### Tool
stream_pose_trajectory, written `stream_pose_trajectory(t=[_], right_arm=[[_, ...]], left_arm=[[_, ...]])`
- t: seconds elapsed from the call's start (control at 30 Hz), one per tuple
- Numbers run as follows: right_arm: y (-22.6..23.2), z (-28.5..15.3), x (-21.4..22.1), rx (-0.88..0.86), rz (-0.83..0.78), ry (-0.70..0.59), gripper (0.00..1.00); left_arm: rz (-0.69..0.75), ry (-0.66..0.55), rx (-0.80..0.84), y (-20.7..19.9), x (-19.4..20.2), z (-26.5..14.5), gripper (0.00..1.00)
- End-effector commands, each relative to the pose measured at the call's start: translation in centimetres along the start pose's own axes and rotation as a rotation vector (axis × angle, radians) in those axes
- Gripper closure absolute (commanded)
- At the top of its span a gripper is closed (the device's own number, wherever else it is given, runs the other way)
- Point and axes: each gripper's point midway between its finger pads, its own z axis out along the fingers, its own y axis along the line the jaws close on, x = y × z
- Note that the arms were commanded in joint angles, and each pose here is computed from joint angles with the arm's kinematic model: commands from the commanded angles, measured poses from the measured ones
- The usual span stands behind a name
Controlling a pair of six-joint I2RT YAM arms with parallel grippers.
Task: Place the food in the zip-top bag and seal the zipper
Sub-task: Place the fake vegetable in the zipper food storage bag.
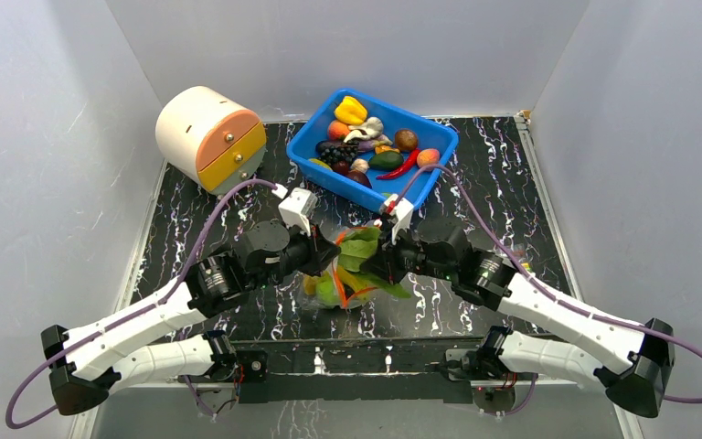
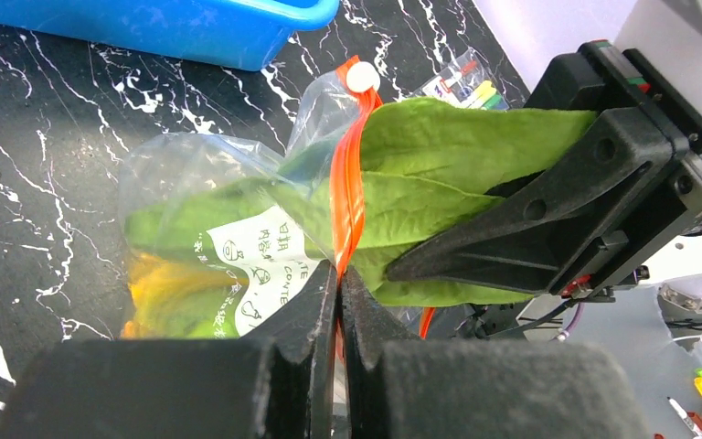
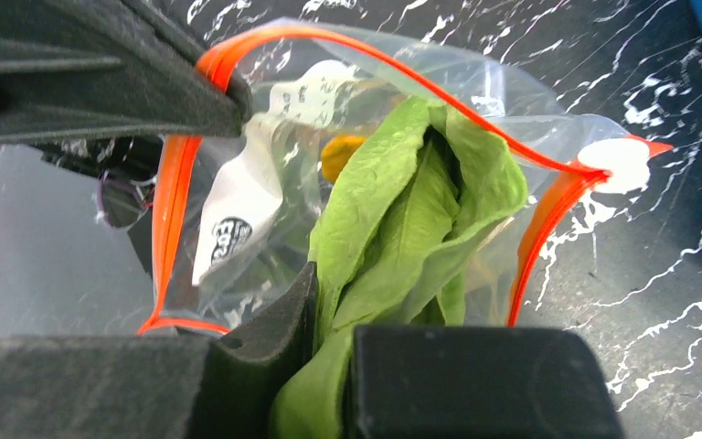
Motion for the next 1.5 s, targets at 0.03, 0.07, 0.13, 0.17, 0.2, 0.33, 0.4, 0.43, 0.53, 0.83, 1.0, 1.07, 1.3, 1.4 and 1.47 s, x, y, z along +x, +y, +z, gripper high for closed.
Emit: stream_pose_trajectory(t=[0.03,0.07,0.13,0.17,0.2,0.33,0.4,0.43,0.53,0.83,1.0,1.07,1.3,1.4,1.47], right_arm=[[0.1,-0.3,-4.4,0.046,0.022,-0.221,1.0],[0.1,-0.1,-4.6,0.052,0.038,-0.24,1.0],[-0.2,0.5,-4.4,0.078,0.084,-0.255,1.0],[-0.5,0.8,-4.2,0.099,0.11,-0.258,1.0],[-0.9,1.2,-4.0,0.131,0.141,-0.262,1.0],[-2.3,2.3,-2.5,0.225,0.264,-0.257,1.0],[-2.4,2.8,-2.1,0.234,0.316,-0.26,1.0],[-2.2,3.0,-2.0,0.228,0.335,-0.266,1.0],[-1.5,3.7,-2.1,0.205,0.371,-0.289,1.0],[-1.1,5.5,1.2,0.291,0.405,-0.258,1.0],[-1.5,5.3,2.5,0.33,0.458,-0.246,0.91],[-1.4,5.2,2.7,0.329,0.461,-0.227,0.82],[0.7,3.1,0.1,0.277,0.359,-0.174,0.5],[1.6,1.4,-1.4,0.262,0.294,-0.138,0.42],[1.9,0.3,-2.1,0.259,0.263,-0.123,0.38]], left_arm=[[-0.063,-0.053,0.063,-1.6,-1.9,-1.2,1.0],[-0.073,-0.057,0.074,-1.8,-2.0,-1.1,1.0],[-0.087,-0.055,0.096,-2.1,-1.7,-0.8,1.0],[-0.093,-0.052,0.104,-2.3,-1.5,-0.6,1.0],[-0.097,-0.045,0.112,-2.4,-1.3,-0.4,1.0],[-0.112,-0.014,0.131,-2.7,-0.2,0.3,1.0],[-0.118,-0.011,0.139,-2.8,0.1,0.5,1.0],[-0.12,-0.009,0.143,-2.8,0.2,0.6,1.0],[-0.125,-0.008,0.14,-2.6,0.5,0.6,1.0],[-0.189,-0.031,0.188,-3.5,0.2,0.6,1.0],[-0.201,-0.033,0.186,-3.4,0.3,0.6,1.0],[-0.205,-0.041,0.184,-3.3,0.2,0.4,1.0],[-0.195,-0.059,0.127,-2.0,0.0,-0.3,1.0],[-0.191,-0.068,0.121,-1.9,-0.2,-0.4,1.0],[-0.19,-0.072,0.12,-1.9,-0.4,-0.4,1.0]])
